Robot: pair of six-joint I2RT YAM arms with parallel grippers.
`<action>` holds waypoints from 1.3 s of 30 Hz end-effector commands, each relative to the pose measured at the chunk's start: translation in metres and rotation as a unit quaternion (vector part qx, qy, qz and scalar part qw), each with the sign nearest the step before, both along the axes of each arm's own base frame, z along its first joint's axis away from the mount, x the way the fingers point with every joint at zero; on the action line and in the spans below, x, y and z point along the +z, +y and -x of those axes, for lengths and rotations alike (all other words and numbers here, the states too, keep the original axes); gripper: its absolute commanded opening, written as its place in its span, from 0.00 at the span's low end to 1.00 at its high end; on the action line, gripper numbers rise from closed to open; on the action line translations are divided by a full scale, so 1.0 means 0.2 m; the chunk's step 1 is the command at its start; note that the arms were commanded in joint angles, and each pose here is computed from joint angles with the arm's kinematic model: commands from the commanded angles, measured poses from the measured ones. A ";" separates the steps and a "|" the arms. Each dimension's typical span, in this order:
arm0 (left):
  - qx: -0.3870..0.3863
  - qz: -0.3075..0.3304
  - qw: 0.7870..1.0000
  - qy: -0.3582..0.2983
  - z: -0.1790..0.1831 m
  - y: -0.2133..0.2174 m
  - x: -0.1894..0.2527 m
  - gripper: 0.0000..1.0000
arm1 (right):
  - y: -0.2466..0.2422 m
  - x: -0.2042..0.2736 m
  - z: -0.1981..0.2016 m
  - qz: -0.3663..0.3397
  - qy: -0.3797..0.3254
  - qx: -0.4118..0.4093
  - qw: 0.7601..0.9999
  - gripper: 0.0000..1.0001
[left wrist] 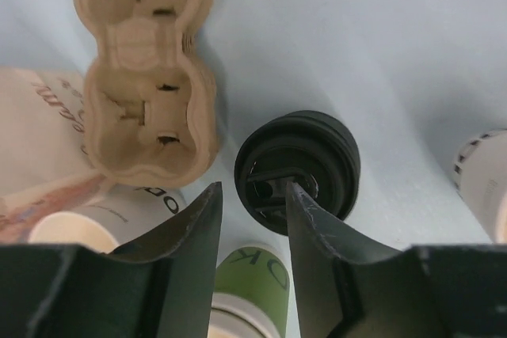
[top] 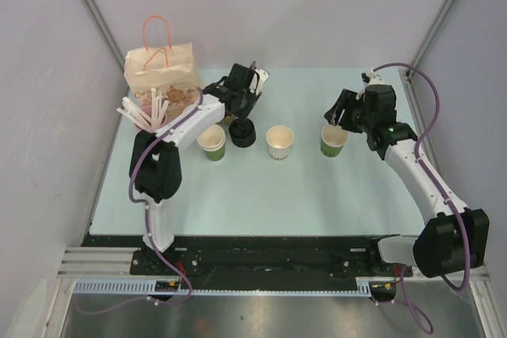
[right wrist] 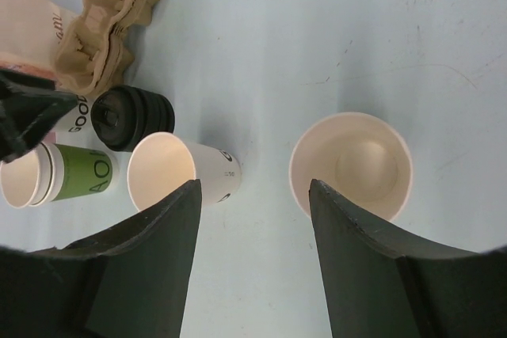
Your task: Pack the takeout coffee
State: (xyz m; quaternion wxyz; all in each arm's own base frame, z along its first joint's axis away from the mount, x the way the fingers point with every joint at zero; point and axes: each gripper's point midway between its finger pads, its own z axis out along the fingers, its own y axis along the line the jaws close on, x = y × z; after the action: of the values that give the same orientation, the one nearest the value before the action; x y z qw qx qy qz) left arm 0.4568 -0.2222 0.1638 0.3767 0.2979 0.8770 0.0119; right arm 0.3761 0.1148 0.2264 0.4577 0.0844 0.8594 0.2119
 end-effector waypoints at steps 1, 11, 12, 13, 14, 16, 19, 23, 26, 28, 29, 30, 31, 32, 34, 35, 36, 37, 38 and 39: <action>0.104 0.007 0.994 -0.012 -0.10 0.09 -0.03 0.42 | 0.03 0.03 -0.01 0.002 -0.015 0.011 1.000 0.62; 0.116 0.009 0.992 0.046 -0.06 0.17 -0.26 0.39 | 0.03 0.02 -0.02 0.000 -0.016 0.011 1.000 0.62; 0.113 0.011 0.992 0.049 -0.05 0.17 -0.26 0.38 | 0.03 0.02 -0.02 0.001 -0.017 0.011 1.000 0.62; 0.112 0.014 0.992 0.052 -0.05 0.16 -0.27 0.38 | 0.03 0.01 -0.02 0.001 -0.016 0.011 1.000 0.62; 0.108 0.014 0.992 0.062 -0.03 0.16 -0.30 0.37 | 0.03 0.01 -0.02 0.002 -0.014 0.010 1.000 0.62; 0.109 0.012 0.992 0.068 -0.02 0.16 -0.33 0.36 | 0.03 0.01 -0.02 0.001 -0.015 0.007 1.000 0.62; 0.107 0.011 0.991 0.075 -0.01 0.16 -0.35 0.36 | 0.03 0.02 -0.02 0.001 -0.017 0.005 1.000 0.62; 0.102 0.015 0.991 0.081 0.00 0.15 -0.37 0.36 | 0.03 0.02 -0.02 0.002 -0.018 0.005 1.000 0.62; 0.097 0.016 0.991 0.092 0.01 0.14 -0.41 0.35 | 0.03 0.02 -0.02 0.003 -0.018 0.005 1.000 0.62; 0.095 0.016 0.990 0.099 0.02 0.14 -0.43 0.35 | 0.02 0.02 -0.02 0.005 -0.017 0.004 1.000 0.62; 0.095 0.016 0.990 0.101 0.02 0.14 -0.44 0.35 | 0.02 0.02 -0.01 0.005 -0.016 0.003 1.000 0.62; 0.095 0.018 0.990 0.102 0.02 0.14 -0.44 0.34 | 0.02 0.02 -0.01 0.006 -0.017 0.002 1.000 0.62; 0.093 0.019 0.990 0.102 0.02 0.13 -0.44 0.33 | 0.02 0.02 -0.01 0.007 -0.016 0.002 1.000 0.62; 0.093 0.018 0.990 0.101 0.02 0.13 -0.43 0.31 | 0.01 0.02 -0.01 0.007 -0.016 0.000 1.000 0.62; 0.092 0.016 0.991 0.099 0.02 0.14 -0.43 0.26 | 0.01 0.02 -0.01 0.008 -0.016 0.002 1.000 0.62; 0.093 0.014 0.991 0.098 0.02 0.14 -0.43 0.23 | 0.01 0.01 -0.01 0.008 -0.014 -0.001 1.000 0.62; 0.092 0.013 0.991 0.099 0.02 0.14 -0.43 0.19 | 0.01 0.02 -0.01 0.008 -0.016 0.001 1.000 0.62; 0.093 0.016 0.991 0.098 0.02 0.14 -0.43 0.09 | 0.01 0.02 -0.01 0.008 -0.016 0.000 1.000 0.62; 0.092 0.017 0.991 0.100 0.02 0.14 -0.43 0.05 | 0.01 0.02 -0.01 0.008 -0.016 0.000 1.000 0.62; 0.092 0.020 0.991 0.096 0.02 0.14 -0.41 0.01 | 0.01 0.02 -0.01 0.007 -0.017 0.000 1.000 0.62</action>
State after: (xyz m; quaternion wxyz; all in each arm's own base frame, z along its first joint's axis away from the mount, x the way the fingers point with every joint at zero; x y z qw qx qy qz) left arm 0.4530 -0.1907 0.0769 0.2875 0.2195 0.9322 0.0142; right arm 0.3768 0.1179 0.2235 0.4585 0.0817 0.8596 0.2102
